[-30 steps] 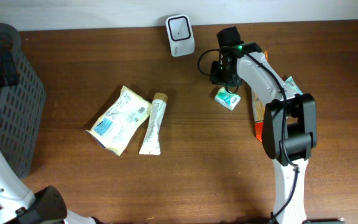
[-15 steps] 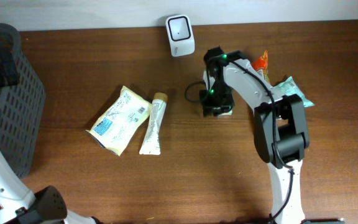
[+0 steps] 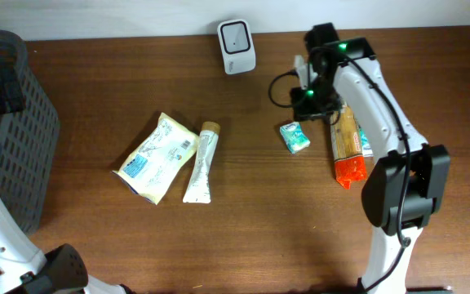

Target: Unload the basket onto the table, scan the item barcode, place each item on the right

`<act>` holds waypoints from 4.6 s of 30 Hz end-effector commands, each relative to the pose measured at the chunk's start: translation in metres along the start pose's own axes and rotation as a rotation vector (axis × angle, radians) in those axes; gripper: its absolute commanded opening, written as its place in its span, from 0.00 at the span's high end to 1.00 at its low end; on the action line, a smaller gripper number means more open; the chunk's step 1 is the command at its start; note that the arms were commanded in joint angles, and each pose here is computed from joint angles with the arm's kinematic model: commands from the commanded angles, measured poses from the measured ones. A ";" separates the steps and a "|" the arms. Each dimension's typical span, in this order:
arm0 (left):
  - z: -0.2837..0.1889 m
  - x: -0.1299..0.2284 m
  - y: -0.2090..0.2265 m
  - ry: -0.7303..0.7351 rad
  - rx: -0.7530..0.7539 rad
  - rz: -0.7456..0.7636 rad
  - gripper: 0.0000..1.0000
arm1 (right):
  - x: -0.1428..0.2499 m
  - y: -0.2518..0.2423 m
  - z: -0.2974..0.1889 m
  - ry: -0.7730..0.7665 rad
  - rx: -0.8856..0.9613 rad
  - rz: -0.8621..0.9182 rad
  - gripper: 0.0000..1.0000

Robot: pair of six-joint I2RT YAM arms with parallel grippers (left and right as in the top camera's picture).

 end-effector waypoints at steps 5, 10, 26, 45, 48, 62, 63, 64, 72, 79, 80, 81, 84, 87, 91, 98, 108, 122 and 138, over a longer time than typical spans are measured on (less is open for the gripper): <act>-0.001 0.000 0.002 -0.004 0.000 -0.019 0.01 | 0.023 -0.032 0.071 0.010 -0.296 0.064 0.69; -0.001 0.000 0.002 -0.004 -0.001 -0.019 0.01 | 0.039 -0.035 0.102 0.014 -0.313 0.082 0.69; -0.001 0.000 0.002 -0.004 -0.001 -0.019 0.01 | 0.023 0.045 -0.033 -0.187 -1.086 0.084 0.96; -0.001 0.000 0.002 -0.004 -0.001 -0.019 0.01 | 0.022 0.059 -0.066 -0.095 -1.378 0.209 0.96; -0.001 0.000 0.002 -0.004 -0.001 -0.019 0.01 | 0.022 0.059 -0.066 -0.087 -1.379 0.219 0.96; -0.001 0.000 0.002 -0.004 -0.001 -0.019 0.01 | 0.003 0.107 -0.049 -0.147 -0.175 0.010 0.96; -0.001 0.000 0.002 -0.004 -0.001 -0.019 0.01 | -0.006 0.108 -0.069 -0.223 -0.070 0.002 0.96; -0.001 0.000 0.002 -0.004 -0.001 -0.019 0.01 | -0.021 0.112 -0.099 -0.356 0.062 -0.024 0.96; -0.001 0.000 0.002 -0.004 0.000 -0.019 0.01 | -0.132 0.117 -0.095 -0.840 0.499 -0.160 0.96; -0.001 0.000 0.002 -0.004 -0.001 -0.019 0.01 | -0.187 0.097 0.051 -0.790 0.777 -0.332 0.96; -0.001 0.000 0.002 -0.004 0.000 -0.019 0.01 | -0.186 0.095 0.061 -0.775 0.784 -0.335 0.96; -0.001 0.000 0.002 -0.004 0.000 -0.019 0.01 | -0.186 0.095 0.062 -0.775 0.784 -0.335 0.96; -0.001 0.000 0.002 -0.004 -0.001 -0.019 0.01 | -0.192 0.097 0.056 -0.822 0.785 -0.327 0.96; -0.001 0.000 0.002 -0.004 0.000 -0.019 0.01 | -0.204 0.104 0.040 -0.883 0.841 -0.434 0.96; -0.001 0.000 0.002 -0.004 0.000 -0.019 0.01 | -0.216 0.099 0.030 -0.927 0.837 -0.547 0.96; -0.001 0.000 0.002 -0.004 0.000 -0.019 0.01 | -0.227 0.077 0.057 -0.825 0.917 -0.854 0.96; -0.001 0.000 0.002 -0.004 0.000 -0.019 0.01 | -0.228 0.101 0.051 -0.897 0.928 -0.851 0.96; -0.001 0.000 0.002 -0.004 -0.001 -0.019 0.01 | -0.173 0.157 -0.052 -0.913 0.512 -0.622 0.96; -0.001 0.000 0.002 -0.004 -0.001 -0.019 0.01 | 0.022 0.035 -0.032 0.030 0.304 0.192 0.96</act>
Point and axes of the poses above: each gripper's point midway between its finger pads, its own z axis out along the fingers, its own y axis along the line the jaws close on, x = y × z, the point moved 5 cm from there along -z, back along the fingers, and after that the axes turned 2 degrees about -z, right-handed, at the moved point
